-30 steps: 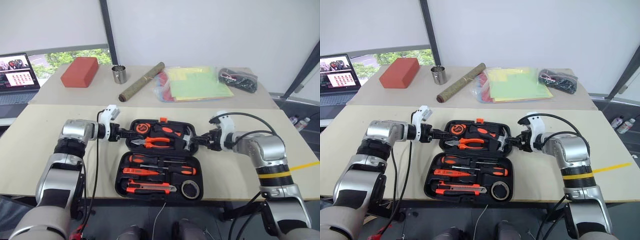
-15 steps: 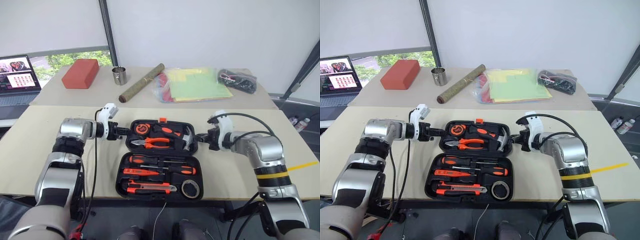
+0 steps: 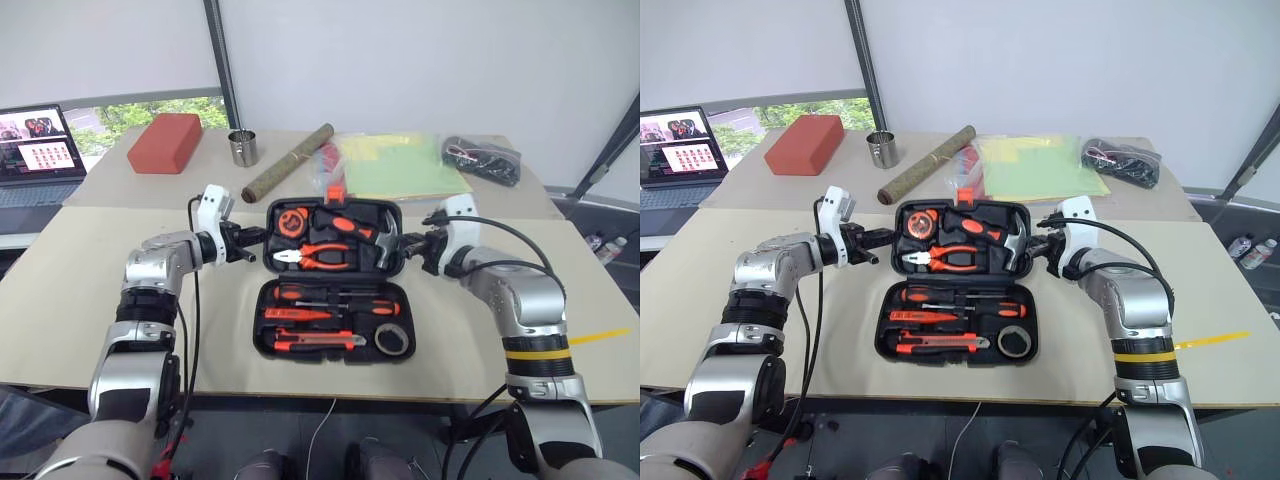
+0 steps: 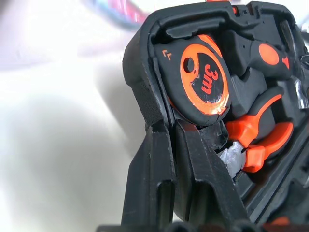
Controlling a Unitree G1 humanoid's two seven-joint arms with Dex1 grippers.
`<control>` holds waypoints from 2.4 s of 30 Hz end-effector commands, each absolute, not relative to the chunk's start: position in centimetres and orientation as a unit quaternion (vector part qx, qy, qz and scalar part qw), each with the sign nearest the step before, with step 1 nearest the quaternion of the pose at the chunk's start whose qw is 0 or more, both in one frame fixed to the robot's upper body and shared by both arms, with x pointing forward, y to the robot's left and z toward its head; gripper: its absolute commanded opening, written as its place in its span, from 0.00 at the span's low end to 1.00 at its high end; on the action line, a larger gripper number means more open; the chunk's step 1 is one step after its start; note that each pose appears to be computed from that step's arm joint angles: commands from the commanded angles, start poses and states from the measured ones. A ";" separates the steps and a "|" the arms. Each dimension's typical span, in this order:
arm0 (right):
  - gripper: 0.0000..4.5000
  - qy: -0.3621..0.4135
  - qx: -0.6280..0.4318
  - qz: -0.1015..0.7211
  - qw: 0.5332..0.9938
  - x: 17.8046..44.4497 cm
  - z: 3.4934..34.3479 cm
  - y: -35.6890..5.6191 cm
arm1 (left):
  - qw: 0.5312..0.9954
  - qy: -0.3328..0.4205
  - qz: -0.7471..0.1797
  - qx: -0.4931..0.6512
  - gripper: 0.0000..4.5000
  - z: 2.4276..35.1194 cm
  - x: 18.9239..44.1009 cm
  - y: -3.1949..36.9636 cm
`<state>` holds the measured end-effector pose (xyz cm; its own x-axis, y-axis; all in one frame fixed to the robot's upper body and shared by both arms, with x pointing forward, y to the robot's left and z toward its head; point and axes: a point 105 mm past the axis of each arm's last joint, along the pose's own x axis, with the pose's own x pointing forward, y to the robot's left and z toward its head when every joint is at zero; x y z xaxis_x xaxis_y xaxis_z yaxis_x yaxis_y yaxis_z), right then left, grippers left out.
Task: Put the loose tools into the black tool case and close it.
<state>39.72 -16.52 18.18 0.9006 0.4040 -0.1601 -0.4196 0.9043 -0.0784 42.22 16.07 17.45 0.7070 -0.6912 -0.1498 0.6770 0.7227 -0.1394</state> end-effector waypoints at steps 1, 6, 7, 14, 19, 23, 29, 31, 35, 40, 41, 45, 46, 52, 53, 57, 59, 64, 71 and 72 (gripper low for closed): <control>0.00 -0.056 -0.122 0.204 0.970 38.9 23.2 -16.7 | 0.905 0.000 -0.424 0.033 0.00 21.2 41.4 14.2; 0.00 -0.087 -0.203 0.187 0.957 37.6 21.1 -17.2 | 0.903 -0.043 -0.409 0.122 0.00 19.8 40.7 14.4; 0.00 -0.100 -0.218 0.179 0.954 37.2 20.9 -17.4 | 0.907 -0.062 -0.390 0.147 0.00 19.8 40.7 14.7; 0.00 -0.148 -0.251 0.123 0.949 35.4 19.4 -19.1 | 0.936 -0.118 -0.289 0.166 0.00 19.4 40.5 16.7; 0.00 -0.163 -0.256 0.130 0.944 33.3 19.0 -18.7 | 0.938 -0.126 -0.279 0.161 0.00 19.0 38.8 17.0; 0.00 -0.156 -0.245 0.155 0.944 30.9 18.0 -17.7 | 0.954 -0.109 -0.245 0.132 0.00 18.4 37.8 18.4; 0.28 -0.114 -0.222 0.193 0.949 27.0 16.9 -17.4 | 0.959 -0.054 -0.265 0.085 0.28 17.8 35.0 20.1; 0.43 -0.095 -0.218 0.194 0.952 26.2 17.2 -18.5 | 0.948 -0.002 -0.314 0.053 0.45 17.6 33.2 21.0; 0.72 -0.016 -0.199 0.268 0.942 23.7 15.5 -18.7 | 0.915 0.141 -0.378 0.029 0.69 15.5 29.3 24.8; 0.72 0.043 -0.113 0.287 0.950 23.3 14.3 -18.5 | 0.941 0.160 -0.295 0.045 0.69 15.6 32.9 28.9; 0.72 0.045 -0.103 0.279 0.954 23.9 14.5 -18.6 | 0.942 0.159 -0.294 0.036 0.69 15.8 33.6 28.6; 0.72 0.071 -0.054 0.246 0.965 27.4 15.1 -19.0 | 0.933 0.166 -0.319 0.007 0.69 16.2 36.6 25.2; 0.72 0.082 -0.046 0.242 0.966 28.0 15.1 -19.0 | 0.931 0.170 -0.322 0.004 0.69 16.1 37.2 24.3; 0.72 0.137 -0.022 0.221 0.965 32.8 15.3 -18.3 | 0.923 0.194 -0.330 -0.031 0.69 16.4 41.3 19.0; 0.72 0.144 -0.015 0.214 0.966 33.7 15.5 -18.2 | 0.923 0.196 -0.329 -0.034 0.69 16.5 42.1 18.0; 0.72 0.164 0.006 0.190 0.968 36.5 15.8 -18.2 | 0.920 0.205 -0.332 -0.044 0.69 16.7 43.8 15.2; 0.72 0.181 0.006 0.181 0.967 37.6 15.4 -18.3 | 0.916 0.207 -0.339 -0.050 0.69 16.8 44.3 13.6; 0.72 0.200 0.009 0.157 0.967 39.4 14.6 -18.9 | 0.922 0.208 -0.324 -0.038 0.69 16.2 45.2 12.2; 0.41 0.209 0.020 0.161 0.964 40.5 13.9 -18.3 | 0.924 0.212 -0.312 -0.061 0.35 15.7 45.5 11.5; 0.33 0.209 0.019 0.162 0.964 40.5 13.8 -18.2 | 0.924 0.213 -0.313 -0.063 0.26 15.6 45.5 11.4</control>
<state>40.26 -18.16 13.39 0.8510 0.3276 -0.4104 -0.3044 0.9446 0.1228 45.13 12.34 13.89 0.7100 -0.5818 -0.3969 0.5227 0.8130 -0.2566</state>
